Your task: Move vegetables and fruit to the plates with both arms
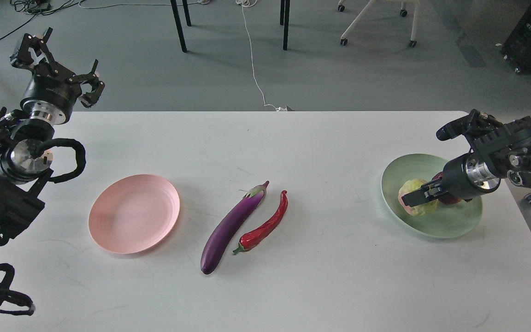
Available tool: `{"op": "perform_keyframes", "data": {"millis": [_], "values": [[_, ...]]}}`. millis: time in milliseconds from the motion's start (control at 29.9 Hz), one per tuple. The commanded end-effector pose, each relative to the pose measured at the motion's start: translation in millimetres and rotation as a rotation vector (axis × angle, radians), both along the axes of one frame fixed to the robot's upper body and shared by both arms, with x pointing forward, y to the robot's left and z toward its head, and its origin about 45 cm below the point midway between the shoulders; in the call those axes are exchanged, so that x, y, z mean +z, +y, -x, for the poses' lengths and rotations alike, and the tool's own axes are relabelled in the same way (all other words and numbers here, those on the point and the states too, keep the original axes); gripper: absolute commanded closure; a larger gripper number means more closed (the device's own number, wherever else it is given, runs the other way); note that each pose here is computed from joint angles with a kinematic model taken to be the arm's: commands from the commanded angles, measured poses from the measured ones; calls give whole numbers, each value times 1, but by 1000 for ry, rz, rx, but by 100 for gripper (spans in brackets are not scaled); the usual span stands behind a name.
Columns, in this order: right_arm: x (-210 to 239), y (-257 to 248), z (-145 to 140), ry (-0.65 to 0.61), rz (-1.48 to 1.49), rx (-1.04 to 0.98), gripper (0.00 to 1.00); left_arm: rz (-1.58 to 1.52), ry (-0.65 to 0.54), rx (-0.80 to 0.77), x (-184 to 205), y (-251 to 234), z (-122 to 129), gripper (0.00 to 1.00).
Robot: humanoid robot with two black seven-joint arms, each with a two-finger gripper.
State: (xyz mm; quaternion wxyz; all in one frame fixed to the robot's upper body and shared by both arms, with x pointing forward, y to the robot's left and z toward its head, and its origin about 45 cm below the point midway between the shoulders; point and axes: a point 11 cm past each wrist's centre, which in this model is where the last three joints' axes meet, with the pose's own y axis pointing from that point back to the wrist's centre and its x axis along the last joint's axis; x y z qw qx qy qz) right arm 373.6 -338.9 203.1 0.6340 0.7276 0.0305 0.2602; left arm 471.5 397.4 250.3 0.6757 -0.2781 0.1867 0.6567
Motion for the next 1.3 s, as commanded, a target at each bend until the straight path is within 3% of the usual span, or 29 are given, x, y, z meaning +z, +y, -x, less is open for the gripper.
{"op": "perform_keyframes", "data": {"millis": [0, 201, 334, 501, 635, 903, 1036, 1136, 1270], "values": [[0, 2, -1, -4, -15, -7, 2, -3, 1, 0, 0, -1, -1, 2], [20, 13, -16, -71, -91, -31, 2, -57, 29, -62, 0, -11, -3, 2], [79, 29, -62, -283, -314, -127, 2, -217, -22, -196, 30, -29, -12, 2], [114, 30, -94, -427, -619, -310, 2, -498, -164, -387, 97, -94, -24, 2], [125, 23, -109, -498, -836, -453, 2, -855, -237, -550, 113, -158, -21, 2], [103, 6, -108, -468, -1275, -782, 1, -1398, -263, -807, 52, -208, 8, 5], [86, -14, -105, -441, -1440, -969, 1, -1721, -370, -927, 22, -224, 38, 6], [67, -29, -102, -382, -1611, -1168, 1, -1952, -491, -949, 1, -228, 55, 18], [48, -51, -92, -304, -1769, -1347, 1, -2206, -609, -1053, -33, -229, 72, 19]]}}
